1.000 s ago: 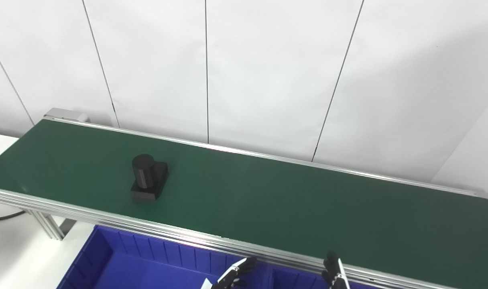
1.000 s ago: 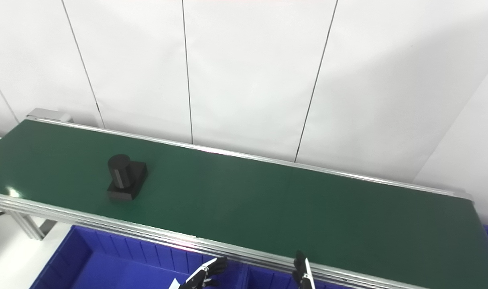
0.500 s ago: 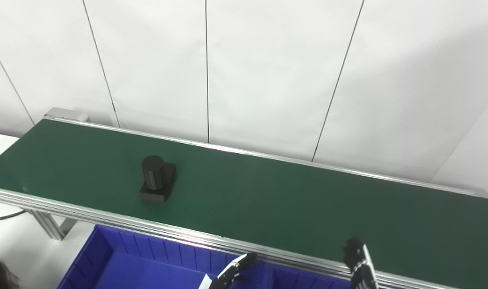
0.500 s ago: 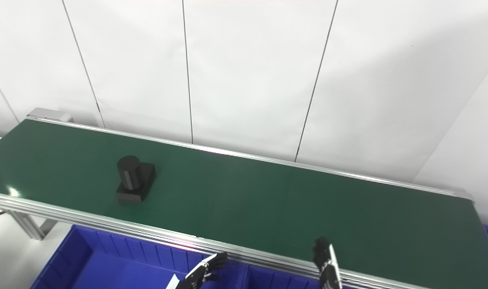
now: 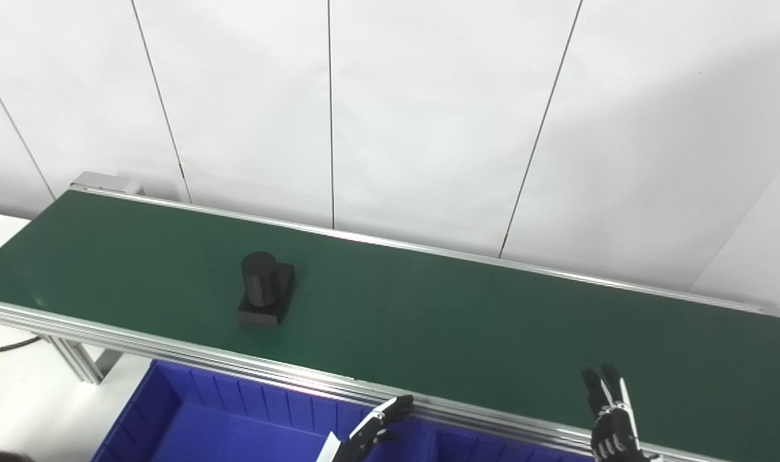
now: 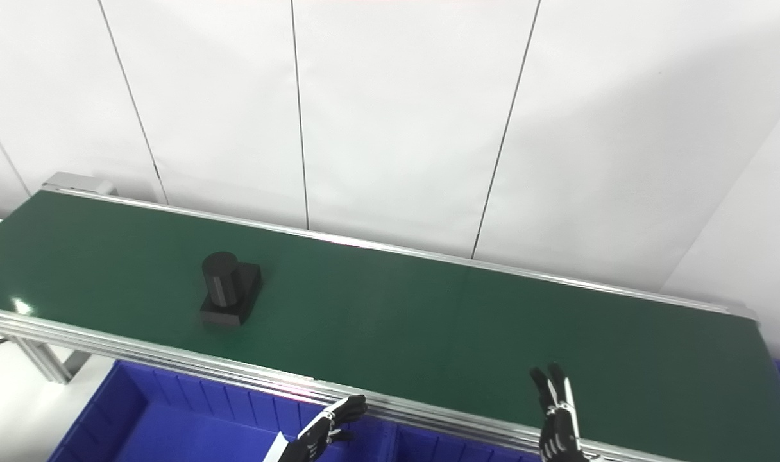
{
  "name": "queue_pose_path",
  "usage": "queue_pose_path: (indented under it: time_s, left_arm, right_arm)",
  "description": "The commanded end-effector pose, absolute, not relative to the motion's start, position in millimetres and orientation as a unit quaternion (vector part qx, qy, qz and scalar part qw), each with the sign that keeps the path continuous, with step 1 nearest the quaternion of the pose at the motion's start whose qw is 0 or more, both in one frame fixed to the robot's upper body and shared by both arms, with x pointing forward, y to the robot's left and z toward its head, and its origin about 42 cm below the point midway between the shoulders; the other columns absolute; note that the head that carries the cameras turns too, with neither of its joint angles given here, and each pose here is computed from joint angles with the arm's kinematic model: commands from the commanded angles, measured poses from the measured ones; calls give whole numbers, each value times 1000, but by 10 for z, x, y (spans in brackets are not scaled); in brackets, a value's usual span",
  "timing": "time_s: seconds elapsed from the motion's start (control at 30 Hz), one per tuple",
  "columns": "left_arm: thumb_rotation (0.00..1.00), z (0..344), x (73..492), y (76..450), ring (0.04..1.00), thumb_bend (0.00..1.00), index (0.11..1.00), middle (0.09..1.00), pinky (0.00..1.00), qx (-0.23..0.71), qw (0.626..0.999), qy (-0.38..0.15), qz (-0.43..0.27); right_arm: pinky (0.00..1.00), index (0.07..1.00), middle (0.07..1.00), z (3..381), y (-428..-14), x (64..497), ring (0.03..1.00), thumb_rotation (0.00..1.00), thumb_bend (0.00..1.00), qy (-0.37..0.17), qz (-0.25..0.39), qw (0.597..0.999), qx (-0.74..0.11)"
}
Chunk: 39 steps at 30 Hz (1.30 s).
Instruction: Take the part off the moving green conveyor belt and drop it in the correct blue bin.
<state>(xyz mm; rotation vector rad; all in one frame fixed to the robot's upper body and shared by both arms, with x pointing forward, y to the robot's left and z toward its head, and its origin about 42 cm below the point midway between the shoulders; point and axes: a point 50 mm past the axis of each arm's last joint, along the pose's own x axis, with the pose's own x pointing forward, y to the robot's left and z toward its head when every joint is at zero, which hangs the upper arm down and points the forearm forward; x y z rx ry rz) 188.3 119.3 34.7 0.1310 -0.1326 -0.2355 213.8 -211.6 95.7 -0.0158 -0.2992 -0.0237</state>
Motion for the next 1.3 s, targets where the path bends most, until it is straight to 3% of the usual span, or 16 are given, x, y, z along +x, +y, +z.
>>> queue_pose_path:
  time_s: [0.0, 0.23, 0.57, 0.73, 0.9, 1.13, 1.27]
  left_arm:
    - [989, 475, 1917, 1146, 860, 817, 860, 857, 769, 46, 987, -102, -116]
    - [988, 469, 1904, 1125, 861, 796, 861, 857, 773, 47, 987, -101, -115]
    - [977, 465, 1900, 1102, 856, 813, 860, 857, 762, 47, 987, -102, -115]
    - [969, 457, 1905, 1072, 857, 811, 856, 857, 762, 45, 987, -100, -115]
    - [970, 441, 1907, 1050, 852, 803, 854, 856, 753, 49, 987, -99, -117]
    - [963, 449, 1877, 1051, 858, 810, 858, 859, 763, 44, 987, -98, -118]
    - [966, 449, 1862, 1047, 862, 810, 862, 862, 771, 43, 987, -97, -120]
  right_arm:
    - [984, 919, 905, 1123, -2160, 2199, 957, 960, 825, -200, -16, 980, -3]
    - [971, 796, 920, 1159, -2283, 2359, 943, 932, 862, -209, -34, 977, -1]
    - [844, 829, 860, 1273, -2462, 2661, 858, 811, 813, -226, -10, 974, -2]
    - [814, 829, 858, 1319, -2487, 2806, 851, 794, 791, -229, 5, 973, -25]
    - [791, 830, 853, 1354, -2488, 3012, 842, 808, 861, -236, 31, 969, -68]
    - [791, 826, 851, 1490, -2308, 3327, 841, 717, 828, -219, 53, 974, -25]
    - [770, 837, 855, 1585, -2199, 3493, 835, 728, 839, -221, 61, 973, -43]
